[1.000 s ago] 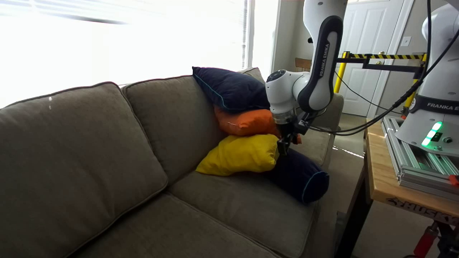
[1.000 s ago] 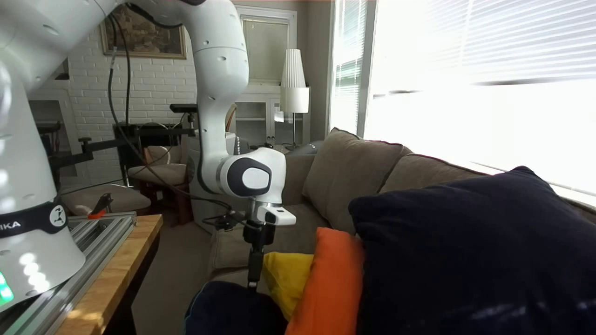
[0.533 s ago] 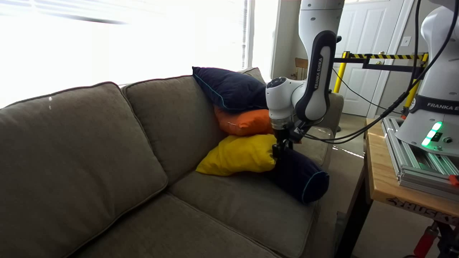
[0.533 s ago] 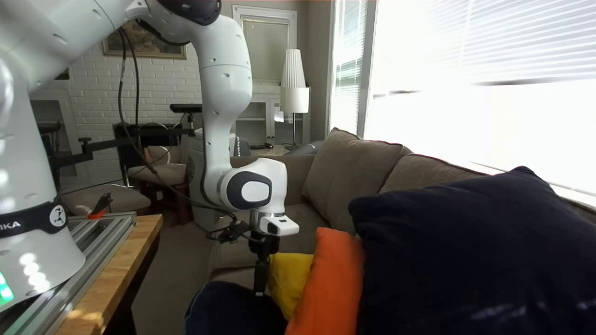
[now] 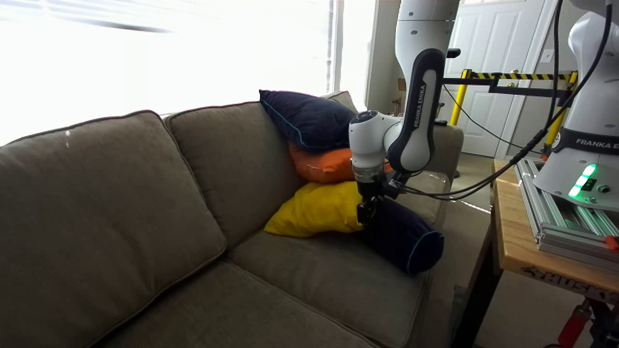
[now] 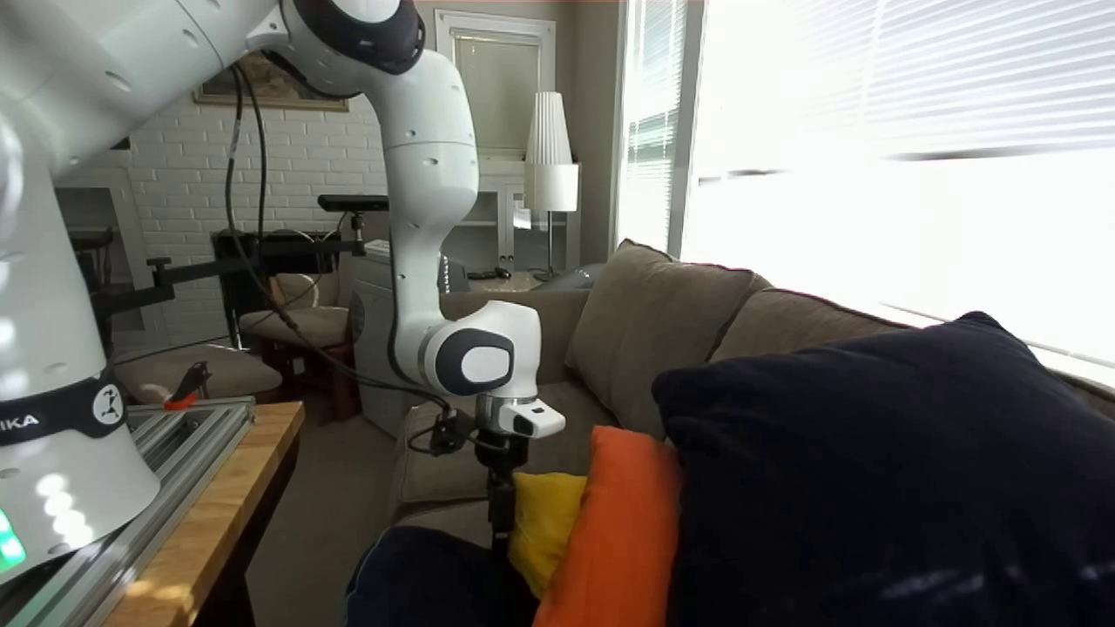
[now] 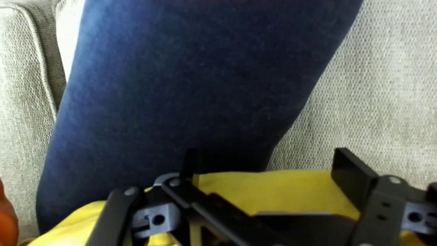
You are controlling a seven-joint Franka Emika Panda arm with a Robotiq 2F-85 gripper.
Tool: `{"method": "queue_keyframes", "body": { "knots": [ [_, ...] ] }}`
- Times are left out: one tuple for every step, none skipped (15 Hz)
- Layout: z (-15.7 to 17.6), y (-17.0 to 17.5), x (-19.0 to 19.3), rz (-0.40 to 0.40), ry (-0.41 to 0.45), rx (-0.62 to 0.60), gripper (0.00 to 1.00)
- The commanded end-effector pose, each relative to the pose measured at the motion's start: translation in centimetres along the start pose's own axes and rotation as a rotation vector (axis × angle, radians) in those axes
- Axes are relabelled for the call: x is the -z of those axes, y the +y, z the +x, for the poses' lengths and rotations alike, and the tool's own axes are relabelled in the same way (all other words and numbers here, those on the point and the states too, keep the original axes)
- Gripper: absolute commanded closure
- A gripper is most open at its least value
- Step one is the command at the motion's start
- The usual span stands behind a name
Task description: Move the blue cylindrical pillow to the left.
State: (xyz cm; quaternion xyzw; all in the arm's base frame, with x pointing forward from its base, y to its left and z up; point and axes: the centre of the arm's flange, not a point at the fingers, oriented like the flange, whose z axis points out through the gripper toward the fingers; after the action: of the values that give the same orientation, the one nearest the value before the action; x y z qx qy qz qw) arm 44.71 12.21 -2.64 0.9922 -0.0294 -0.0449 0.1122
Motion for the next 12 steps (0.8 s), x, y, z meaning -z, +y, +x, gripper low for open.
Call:
{"method": "queue_keyframes", "body": {
  "knots": [
    [0.1, -0.2, -1.2, -0.012, -0.079, 0.089, 0.00],
    [-0.3, 0.0, -1.4, -0.027, -0.101, 0.100, 0.00],
    [-0.7, 0.3, -1.6, -0.045, -0.138, 0.103, 0.00],
    [-1.0, 0.5, -1.7, -0.059, -0.167, 0.109, 0.00],
    [-1.3, 0.9, -1.7, -0.080, -0.192, 0.106, 0.00],
    [-1.6, 1.2, -1.5, -0.103, -0.220, 0.092, 0.00],
    [-1.8, 1.4, -1.3, -0.115, -0.239, 0.089, 0.00],
    [-1.9, 1.7, -1.0, -0.132, -0.254, 0.088, 0.00],
    [-2.0, 1.8, -0.8, -0.148, -0.274, 0.085, 0.00],
    [-2.1, 2.0, -0.7, -0.168, -0.296, 0.082, 0.00],
    [-2.1, 2.1, -0.9, -0.177, -0.312, 0.084, 0.00],
    [-2.1, 2.2, -1.3, -0.185, -0.330, 0.081, 0.00]
  ]
}}
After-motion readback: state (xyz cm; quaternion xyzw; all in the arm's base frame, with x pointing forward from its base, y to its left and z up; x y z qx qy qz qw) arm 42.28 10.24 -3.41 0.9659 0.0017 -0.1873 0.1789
